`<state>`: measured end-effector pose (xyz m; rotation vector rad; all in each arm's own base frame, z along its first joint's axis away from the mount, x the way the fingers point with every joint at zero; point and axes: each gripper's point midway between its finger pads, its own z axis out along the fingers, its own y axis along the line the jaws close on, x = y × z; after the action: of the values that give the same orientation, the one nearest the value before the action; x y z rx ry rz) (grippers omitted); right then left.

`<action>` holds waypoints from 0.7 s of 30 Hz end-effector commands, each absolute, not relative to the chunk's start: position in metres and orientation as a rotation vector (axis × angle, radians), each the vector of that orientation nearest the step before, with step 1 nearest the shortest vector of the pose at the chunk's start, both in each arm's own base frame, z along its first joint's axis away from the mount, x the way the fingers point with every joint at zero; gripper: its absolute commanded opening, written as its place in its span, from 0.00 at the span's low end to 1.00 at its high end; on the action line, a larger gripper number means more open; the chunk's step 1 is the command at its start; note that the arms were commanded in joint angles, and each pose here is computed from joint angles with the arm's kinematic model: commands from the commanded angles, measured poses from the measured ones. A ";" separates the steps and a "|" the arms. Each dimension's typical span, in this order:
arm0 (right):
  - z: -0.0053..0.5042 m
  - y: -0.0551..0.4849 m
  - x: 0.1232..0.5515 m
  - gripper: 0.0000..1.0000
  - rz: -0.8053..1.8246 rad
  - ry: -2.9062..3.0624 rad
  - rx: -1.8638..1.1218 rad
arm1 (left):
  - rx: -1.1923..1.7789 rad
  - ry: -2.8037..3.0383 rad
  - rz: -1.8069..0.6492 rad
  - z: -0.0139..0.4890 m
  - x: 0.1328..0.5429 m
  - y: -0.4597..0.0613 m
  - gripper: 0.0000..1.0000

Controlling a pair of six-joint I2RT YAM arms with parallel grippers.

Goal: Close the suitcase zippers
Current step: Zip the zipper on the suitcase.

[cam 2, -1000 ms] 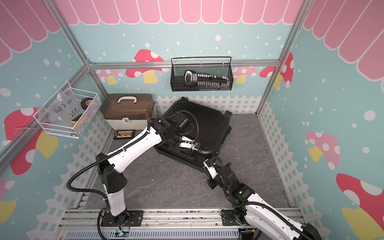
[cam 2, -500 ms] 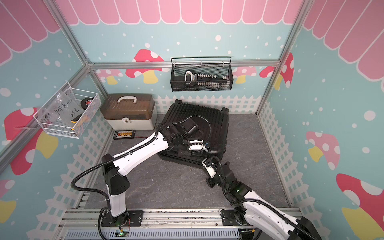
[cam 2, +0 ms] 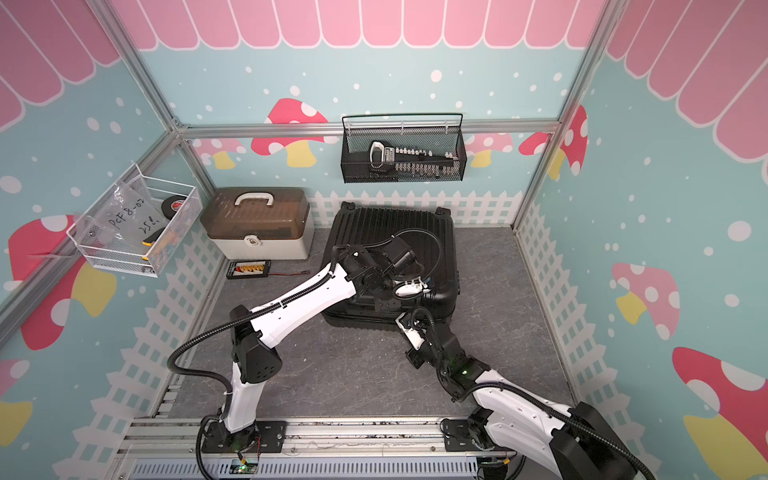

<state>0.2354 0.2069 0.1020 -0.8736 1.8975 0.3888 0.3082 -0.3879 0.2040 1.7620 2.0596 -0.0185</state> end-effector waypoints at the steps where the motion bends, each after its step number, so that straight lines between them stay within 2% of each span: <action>1: 0.138 0.257 0.207 0.00 0.596 1.665 -1.074 | 1.277 2.082 -0.151 0.240 0.364 -0.427 0.16; 21: 0.140 0.297 0.193 0.00 0.647 1.604 -1.138 | 1.048 2.099 -0.285 0.231 0.393 -0.474 0.15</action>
<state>0.2170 0.2583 0.1008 -1.0349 1.8084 0.4561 0.3415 -0.4657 0.2125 1.3018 2.1647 -0.2985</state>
